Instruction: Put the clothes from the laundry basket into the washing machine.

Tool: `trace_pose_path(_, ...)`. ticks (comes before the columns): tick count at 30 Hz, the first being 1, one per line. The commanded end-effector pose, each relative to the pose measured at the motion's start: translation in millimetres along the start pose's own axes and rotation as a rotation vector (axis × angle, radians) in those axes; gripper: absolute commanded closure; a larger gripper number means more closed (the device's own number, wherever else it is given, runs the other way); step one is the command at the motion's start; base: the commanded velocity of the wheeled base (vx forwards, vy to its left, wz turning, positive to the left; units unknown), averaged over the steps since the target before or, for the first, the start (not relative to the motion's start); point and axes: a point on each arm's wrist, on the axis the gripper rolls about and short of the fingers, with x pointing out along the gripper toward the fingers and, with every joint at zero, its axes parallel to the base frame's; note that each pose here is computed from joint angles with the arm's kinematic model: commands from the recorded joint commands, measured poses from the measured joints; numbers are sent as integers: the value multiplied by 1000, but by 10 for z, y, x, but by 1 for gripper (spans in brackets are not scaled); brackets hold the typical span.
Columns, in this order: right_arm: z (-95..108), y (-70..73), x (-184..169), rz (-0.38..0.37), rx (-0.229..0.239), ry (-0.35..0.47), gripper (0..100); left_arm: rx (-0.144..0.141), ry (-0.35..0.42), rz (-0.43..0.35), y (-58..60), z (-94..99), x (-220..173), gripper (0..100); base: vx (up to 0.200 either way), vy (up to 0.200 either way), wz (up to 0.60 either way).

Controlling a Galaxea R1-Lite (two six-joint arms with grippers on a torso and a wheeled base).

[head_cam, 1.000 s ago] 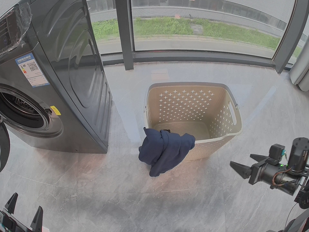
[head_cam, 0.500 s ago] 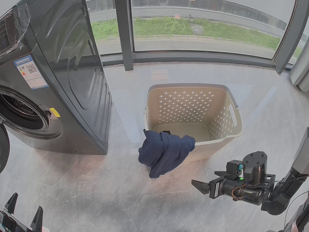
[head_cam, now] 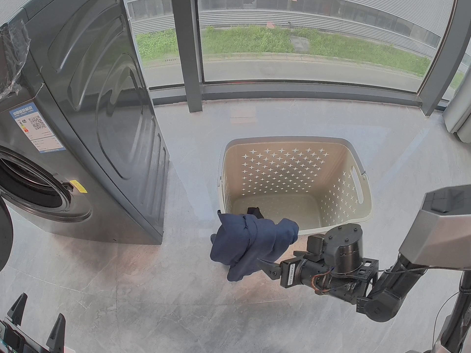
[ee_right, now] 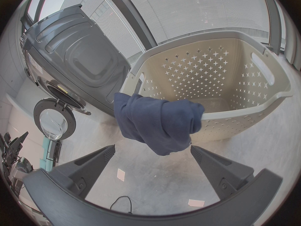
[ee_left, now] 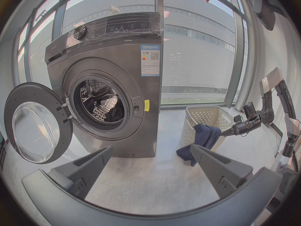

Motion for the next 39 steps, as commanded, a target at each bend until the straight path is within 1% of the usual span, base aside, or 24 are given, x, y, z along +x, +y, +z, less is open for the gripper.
trace_pose_path(1,-124,45,179,7,-1,25,0,-2,3,0,0,-48,2,0,0,0,0)
trace_pose_path(4,-107,60,266,2,2,8,0,-3,3,-2,0,-48,2,0,0,0,0)
trace_pose_path(8,-129,56,364,-27,2,-6,0,-5,5,-2,0,-47,3,0,0,0,0)
trace_pose_path(13,-118,51,431,-29,5,-16,0,-5,5,-2,0,-47,3,0,0,0,0)
trace_pose_path(18,-134,34,553,-37,21,-26,0,-5,5,-2,0,-47,3,0,0,0,0)
trace_pose_path(21,-116,37,619,-56,30,-49,0,-5,5,-2,0,-47,3,0,0,0,0)
trace_pose_path(25,-94,53,683,-51,34,-65,0,-6,3,-2,0,-48,2,0,0,0,0)
trace_pose_path(28,-82,37,733,-55,38,-81,0,-6,5,-2,0,-47,3,0,0,0,0)
trace_pose_path(30,-85,-11,776,-59,34,-102,0,-6,5,-2,0,-47,3,0,0,0,0)
trace_pose_path(32,-94,-14,787,-55,34,-110,0,-6,5,-2,0,-47,3,0,0,0,0)
trace_pose_path(33,-93,-14,785,-54,35,-113,100,-6,5,-2,0,-47,3,0,0,0,0)
trace_pose_path(37,-104,-19,777,-55,34,-110,100,-6,5,-2,0,-47,3,0,0,0,0)
trace_pose_path(39,-98,2,764,-47,35,-113,100,-6,5,-2,0,-47,3,0,0,0,0)
